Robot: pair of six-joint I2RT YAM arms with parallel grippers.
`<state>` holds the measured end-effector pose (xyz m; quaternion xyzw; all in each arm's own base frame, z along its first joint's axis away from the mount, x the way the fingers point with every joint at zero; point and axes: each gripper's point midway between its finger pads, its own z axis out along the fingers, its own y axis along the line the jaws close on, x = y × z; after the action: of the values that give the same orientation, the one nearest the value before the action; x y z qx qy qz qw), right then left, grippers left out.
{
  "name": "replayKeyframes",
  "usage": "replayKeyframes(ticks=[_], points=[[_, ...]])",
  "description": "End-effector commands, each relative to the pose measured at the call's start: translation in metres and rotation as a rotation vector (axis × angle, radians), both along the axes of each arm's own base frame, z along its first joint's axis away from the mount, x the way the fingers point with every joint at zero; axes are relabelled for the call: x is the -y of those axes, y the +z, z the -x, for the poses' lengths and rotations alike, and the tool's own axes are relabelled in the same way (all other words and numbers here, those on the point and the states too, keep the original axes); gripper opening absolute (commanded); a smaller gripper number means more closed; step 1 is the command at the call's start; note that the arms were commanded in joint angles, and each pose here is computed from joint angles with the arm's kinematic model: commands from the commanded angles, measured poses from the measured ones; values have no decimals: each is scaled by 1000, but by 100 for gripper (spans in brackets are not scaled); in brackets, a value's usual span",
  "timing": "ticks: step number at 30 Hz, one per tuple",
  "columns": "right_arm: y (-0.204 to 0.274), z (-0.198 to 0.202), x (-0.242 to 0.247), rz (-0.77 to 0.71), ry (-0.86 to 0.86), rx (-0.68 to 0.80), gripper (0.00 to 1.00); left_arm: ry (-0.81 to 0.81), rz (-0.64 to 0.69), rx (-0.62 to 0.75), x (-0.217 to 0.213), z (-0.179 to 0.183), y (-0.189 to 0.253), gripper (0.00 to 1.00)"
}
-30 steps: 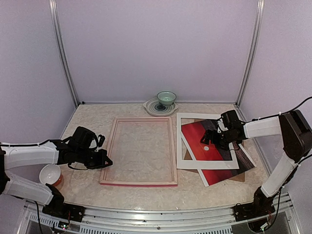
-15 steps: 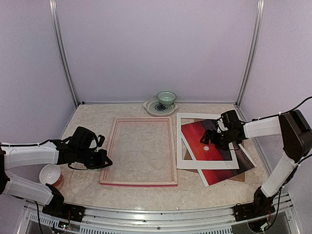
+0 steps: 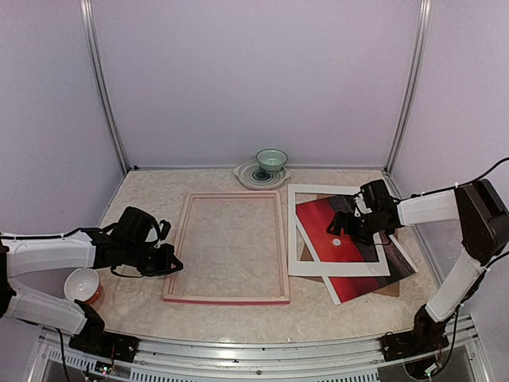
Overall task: Put the photo into the frame
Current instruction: Place the glass panel in the frame body.
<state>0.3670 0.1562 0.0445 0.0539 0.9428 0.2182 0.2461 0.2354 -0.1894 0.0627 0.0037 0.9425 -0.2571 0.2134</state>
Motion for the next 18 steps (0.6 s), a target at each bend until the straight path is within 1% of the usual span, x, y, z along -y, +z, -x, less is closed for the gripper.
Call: replayKeyframes(ticks=[1,18], points=[[-24,21,-1,16,13,-91,99,25,7,38,-2,-10,10,1],[-22,19,-2,15,15,-88,99,28,16,38,-2,-8,11,1]])
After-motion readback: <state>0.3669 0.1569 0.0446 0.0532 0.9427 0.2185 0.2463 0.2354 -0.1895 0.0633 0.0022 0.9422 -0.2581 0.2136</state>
